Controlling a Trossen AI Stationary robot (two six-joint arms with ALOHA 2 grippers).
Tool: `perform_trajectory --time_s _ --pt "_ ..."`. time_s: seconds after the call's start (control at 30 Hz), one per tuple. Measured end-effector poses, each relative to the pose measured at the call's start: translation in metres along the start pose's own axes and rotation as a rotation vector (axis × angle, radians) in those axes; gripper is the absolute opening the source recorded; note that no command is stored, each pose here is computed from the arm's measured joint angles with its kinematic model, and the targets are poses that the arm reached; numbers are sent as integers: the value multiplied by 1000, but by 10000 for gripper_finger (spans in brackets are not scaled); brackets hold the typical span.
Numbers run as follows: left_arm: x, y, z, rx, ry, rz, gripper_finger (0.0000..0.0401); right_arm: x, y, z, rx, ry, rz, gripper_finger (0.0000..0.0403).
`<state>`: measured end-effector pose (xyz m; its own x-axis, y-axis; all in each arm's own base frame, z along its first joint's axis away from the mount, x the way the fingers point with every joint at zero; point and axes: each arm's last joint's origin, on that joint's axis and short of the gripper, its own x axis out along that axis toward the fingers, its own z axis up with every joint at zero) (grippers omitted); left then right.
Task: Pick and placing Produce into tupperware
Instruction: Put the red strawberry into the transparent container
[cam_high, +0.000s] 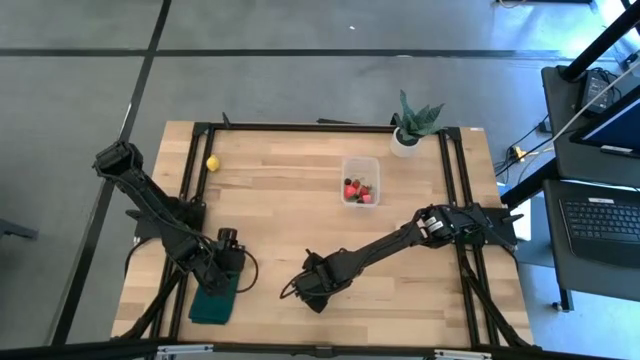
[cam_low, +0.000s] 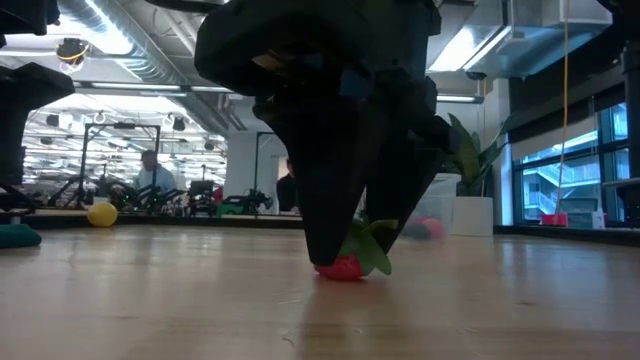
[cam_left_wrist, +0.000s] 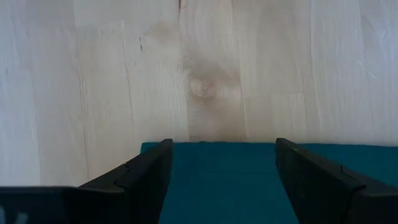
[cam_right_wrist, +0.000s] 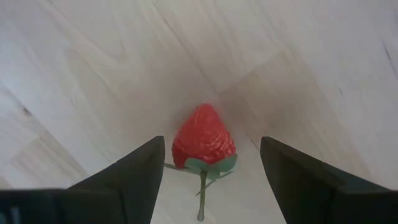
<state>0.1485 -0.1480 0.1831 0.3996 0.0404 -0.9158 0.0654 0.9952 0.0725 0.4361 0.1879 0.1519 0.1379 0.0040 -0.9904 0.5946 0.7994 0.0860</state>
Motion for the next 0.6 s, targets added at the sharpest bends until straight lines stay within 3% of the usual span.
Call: perform_trajectory --time_s 0.27,0.6 --pt "0 0 0 0 0 0 271 0 0 0 1 0 0 255" --pt "0 0 0 0 0 0 271 0 0 0 2 -1 1 168"
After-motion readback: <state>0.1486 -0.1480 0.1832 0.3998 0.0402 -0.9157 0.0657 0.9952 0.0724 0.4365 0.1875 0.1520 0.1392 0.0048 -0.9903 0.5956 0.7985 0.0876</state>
